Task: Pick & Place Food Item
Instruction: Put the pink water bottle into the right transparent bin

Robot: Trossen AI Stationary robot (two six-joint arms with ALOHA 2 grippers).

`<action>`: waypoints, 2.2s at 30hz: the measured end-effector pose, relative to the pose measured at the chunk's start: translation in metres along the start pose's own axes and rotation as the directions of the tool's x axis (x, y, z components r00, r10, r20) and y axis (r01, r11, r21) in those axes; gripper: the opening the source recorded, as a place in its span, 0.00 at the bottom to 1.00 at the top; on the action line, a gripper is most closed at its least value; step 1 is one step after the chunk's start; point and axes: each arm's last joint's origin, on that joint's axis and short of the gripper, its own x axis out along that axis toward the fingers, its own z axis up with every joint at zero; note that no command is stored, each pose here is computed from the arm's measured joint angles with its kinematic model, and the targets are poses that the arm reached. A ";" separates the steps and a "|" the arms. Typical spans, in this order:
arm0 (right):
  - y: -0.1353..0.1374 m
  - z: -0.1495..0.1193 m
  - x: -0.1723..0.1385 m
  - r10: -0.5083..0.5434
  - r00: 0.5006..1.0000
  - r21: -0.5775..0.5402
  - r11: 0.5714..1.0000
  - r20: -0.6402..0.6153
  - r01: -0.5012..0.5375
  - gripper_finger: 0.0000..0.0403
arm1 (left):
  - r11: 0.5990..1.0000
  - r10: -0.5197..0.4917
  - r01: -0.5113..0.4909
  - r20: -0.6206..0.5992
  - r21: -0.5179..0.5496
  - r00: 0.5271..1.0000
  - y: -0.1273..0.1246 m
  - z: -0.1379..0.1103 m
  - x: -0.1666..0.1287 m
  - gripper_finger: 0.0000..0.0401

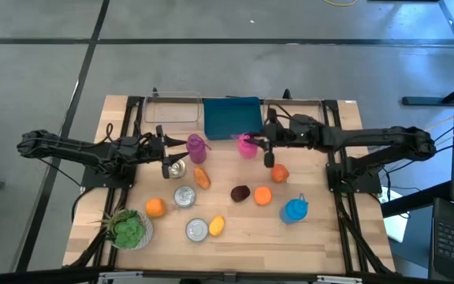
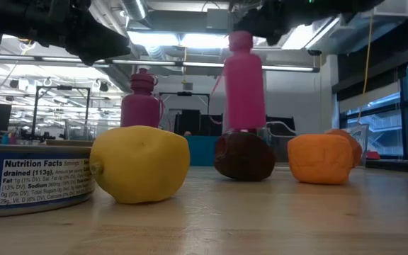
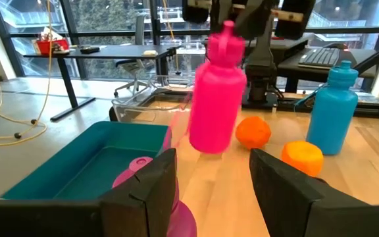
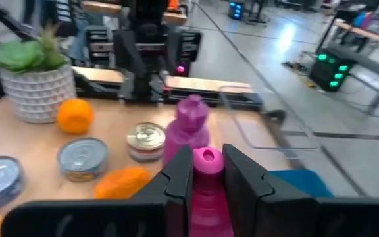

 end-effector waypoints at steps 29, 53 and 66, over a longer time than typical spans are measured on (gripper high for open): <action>-0.038 0.026 -0.115 -0.418 0.907 -0.053 0.908 -0.052 0.416 0.15 | 1.000 0.000 0.000 0.036 0.000 0.999 0.002 0.005 -0.006 0.46; -0.091 -0.052 -0.109 -0.531 0.840 0.085 0.837 -0.111 0.541 0.15 | 1.000 -0.013 0.013 0.015 -0.020 1.000 0.002 0.003 -0.006 0.46; -0.089 -0.107 -0.103 -0.554 0.831 0.174 0.814 -0.052 0.554 0.15 | 1.000 -0.012 0.012 0.015 -0.017 1.000 0.002 0.003 -0.006 0.46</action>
